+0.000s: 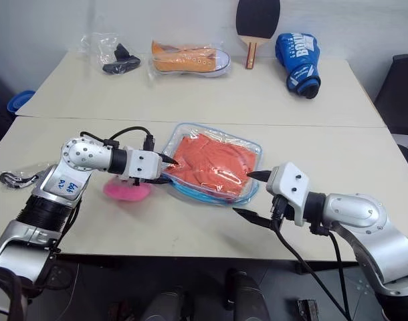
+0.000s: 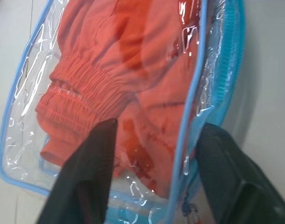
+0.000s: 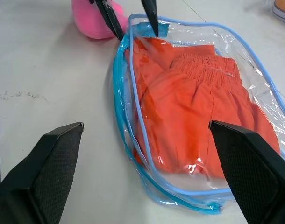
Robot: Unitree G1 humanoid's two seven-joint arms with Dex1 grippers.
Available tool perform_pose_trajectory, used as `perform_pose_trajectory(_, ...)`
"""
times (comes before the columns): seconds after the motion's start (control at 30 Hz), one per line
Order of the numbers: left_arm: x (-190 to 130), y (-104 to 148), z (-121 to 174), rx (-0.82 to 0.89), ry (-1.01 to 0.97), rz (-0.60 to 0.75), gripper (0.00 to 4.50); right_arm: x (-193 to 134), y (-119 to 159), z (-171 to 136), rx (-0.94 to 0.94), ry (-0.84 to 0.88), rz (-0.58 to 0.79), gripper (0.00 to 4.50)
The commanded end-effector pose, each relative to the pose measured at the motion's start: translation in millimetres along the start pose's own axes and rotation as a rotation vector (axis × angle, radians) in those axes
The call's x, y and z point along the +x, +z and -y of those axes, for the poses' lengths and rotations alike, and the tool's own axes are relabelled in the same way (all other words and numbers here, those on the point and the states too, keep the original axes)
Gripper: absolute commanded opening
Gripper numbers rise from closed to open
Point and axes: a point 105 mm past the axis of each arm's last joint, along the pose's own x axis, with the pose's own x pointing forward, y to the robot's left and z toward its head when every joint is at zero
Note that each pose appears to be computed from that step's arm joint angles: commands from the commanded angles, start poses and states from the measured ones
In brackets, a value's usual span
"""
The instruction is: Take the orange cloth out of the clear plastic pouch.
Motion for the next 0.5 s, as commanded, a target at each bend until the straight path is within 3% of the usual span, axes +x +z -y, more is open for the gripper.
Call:
perform_pose_trajectory(0.03,-3.5,19.0,-2.0,-0.053,0.015,0.083,1.03,-2.9,13.1,0.3,-0.058,-0.007,0.034,4.5)
perform_pose_trajectory(0.07,-2.1,20.4,-0.5,-0.101,0.012,0.096,0.68,-2.6,14.0,0.4,-0.058,-0.007,0.037,4.5)
perform_pose_trajectory(0.13,4.4,30.3,-0.7,-0.359,0.032,0.182,0.04,-1.6,17.9,-1.4,-0.048,0.003,0.058,4.5)
perform_pose_trajectory(0.2,13.5,40.6,-4.5,-0.607,0.08,0.258,0.01,0.2,21.3,-8.1,-0.033,0.032,0.08,4.5)
perform_pose_trajectory(0.37,25.5,50.4,-5.9,-0.761,0.155,0.27,0.01,12.4,17.2,-18.5,-0.022,0.051,0.081,4.5)
perform_pose_trajectory(0.47,29.4,51.9,-8.3,-0.774,0.183,0.265,0.01,25.0,7.0,-12.6,-0.021,0.002,0.053,4.5)
perform_pose_trajectory(0.5,30.7,53.5,-7.3,-0.769,0.18,0.266,0.0,30.5,2.1,-6.5,-0.022,-0.036,0.042,4.31)
